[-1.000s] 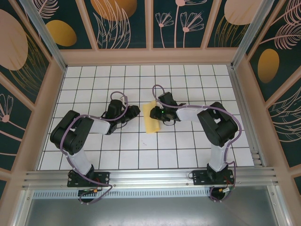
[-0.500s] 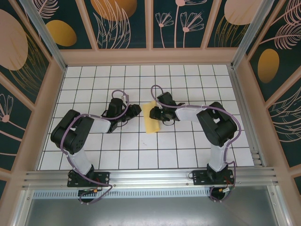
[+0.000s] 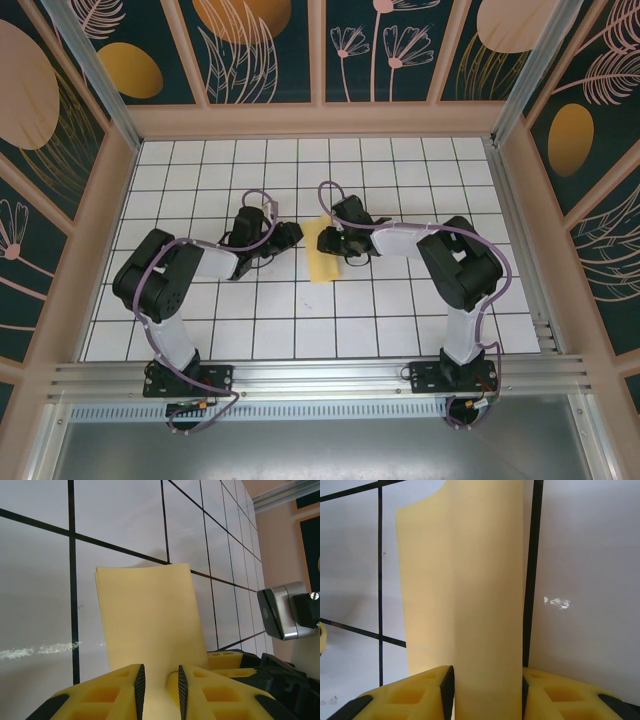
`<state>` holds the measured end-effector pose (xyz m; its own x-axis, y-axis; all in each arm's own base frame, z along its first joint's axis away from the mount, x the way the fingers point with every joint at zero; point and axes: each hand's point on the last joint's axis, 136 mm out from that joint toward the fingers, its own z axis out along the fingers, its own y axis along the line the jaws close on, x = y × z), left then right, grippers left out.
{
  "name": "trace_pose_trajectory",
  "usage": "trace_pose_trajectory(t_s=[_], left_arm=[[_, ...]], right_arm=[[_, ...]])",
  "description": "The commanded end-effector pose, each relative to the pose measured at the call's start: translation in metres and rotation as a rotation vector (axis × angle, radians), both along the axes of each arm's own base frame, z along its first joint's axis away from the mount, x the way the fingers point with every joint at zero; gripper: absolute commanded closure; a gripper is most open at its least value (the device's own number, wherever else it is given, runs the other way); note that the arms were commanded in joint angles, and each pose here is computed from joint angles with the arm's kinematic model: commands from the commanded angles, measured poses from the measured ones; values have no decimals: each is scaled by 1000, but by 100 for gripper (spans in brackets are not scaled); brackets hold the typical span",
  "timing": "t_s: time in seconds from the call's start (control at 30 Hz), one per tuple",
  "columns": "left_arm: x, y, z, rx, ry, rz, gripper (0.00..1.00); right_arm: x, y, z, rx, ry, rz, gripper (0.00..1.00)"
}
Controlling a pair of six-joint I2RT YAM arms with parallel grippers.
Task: Fold a paper plane with a square sheet of paper (pick it up from the middle)
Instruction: Hold the square sheet of paper at the center of the table.
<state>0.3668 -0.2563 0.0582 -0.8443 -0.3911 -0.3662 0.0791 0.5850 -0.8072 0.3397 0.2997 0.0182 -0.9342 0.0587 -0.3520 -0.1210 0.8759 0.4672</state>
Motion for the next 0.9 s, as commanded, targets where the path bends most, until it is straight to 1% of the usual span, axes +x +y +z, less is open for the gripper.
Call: trace_pose_trajectory(t_s=[0.0,0.23,0.4,0.6,0.7,0.87], left_arm=[[0,-8,-3,-6,11,-35,73],[2,-10,-14,20,71,-36,78],[5,-10,-29,99,121,-36,82],[7,-14,-40,157,163,-55,85],[10,-15,-42,182,167,-64,86],[13,-19,-40,187,166,-80,87]], right_arm=[[-19,-29,-65,-176,98,-15,61],[-20,-31,-69,-188,103,-16,62],[-21,-32,-71,-193,107,-16,62],[-21,-33,-74,-197,109,-17,62],[-21,-32,-74,-198,107,-15,62],[-22,-31,-74,-198,107,-12,62]])
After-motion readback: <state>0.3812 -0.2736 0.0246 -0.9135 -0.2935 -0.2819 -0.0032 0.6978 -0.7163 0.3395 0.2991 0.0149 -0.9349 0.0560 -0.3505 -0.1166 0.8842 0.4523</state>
